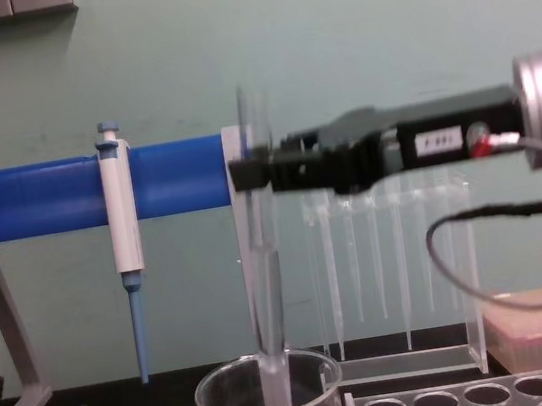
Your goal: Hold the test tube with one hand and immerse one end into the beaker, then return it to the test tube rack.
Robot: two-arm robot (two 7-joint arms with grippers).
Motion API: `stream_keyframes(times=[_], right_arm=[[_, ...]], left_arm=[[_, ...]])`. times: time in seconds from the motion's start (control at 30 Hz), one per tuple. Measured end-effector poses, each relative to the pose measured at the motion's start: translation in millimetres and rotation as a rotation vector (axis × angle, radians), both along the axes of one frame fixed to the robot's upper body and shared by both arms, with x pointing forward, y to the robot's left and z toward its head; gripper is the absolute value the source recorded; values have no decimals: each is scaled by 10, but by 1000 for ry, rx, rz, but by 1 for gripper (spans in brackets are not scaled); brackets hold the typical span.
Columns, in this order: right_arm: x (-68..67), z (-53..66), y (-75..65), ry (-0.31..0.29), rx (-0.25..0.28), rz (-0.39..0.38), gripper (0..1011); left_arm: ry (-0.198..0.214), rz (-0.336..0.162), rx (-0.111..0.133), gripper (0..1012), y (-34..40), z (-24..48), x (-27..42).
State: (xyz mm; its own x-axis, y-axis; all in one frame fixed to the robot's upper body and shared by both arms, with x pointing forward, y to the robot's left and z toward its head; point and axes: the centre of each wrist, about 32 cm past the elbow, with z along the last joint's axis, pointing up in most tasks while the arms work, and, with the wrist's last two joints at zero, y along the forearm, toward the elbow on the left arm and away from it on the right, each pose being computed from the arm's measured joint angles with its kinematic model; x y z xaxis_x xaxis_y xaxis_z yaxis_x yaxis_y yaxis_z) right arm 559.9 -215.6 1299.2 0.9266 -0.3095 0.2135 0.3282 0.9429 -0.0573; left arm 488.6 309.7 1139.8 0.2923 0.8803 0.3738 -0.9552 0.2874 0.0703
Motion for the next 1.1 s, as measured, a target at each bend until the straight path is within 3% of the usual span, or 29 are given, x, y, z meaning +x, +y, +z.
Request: stream_keyframes(times=[0.33,0.53,0.67,0.83,1.1], right_arm=[[-93,255,-242,-24,18,-3,246],[-194,311,-431,-29,-4,-10,246],[-241,273,-549,-21,-13,-25,246],[-282,110,-747,14,-11,-72,246],[-312,-58,-850,50,0,-102,246]], left_arm=[[0,0,0,1000,0,0,0],[0,0,0,1000,0,0,0],[0,0,0,1000,0,0,0],[0,0,0,1000,0,0,0],[0,0,0,1000,0,0,0]])
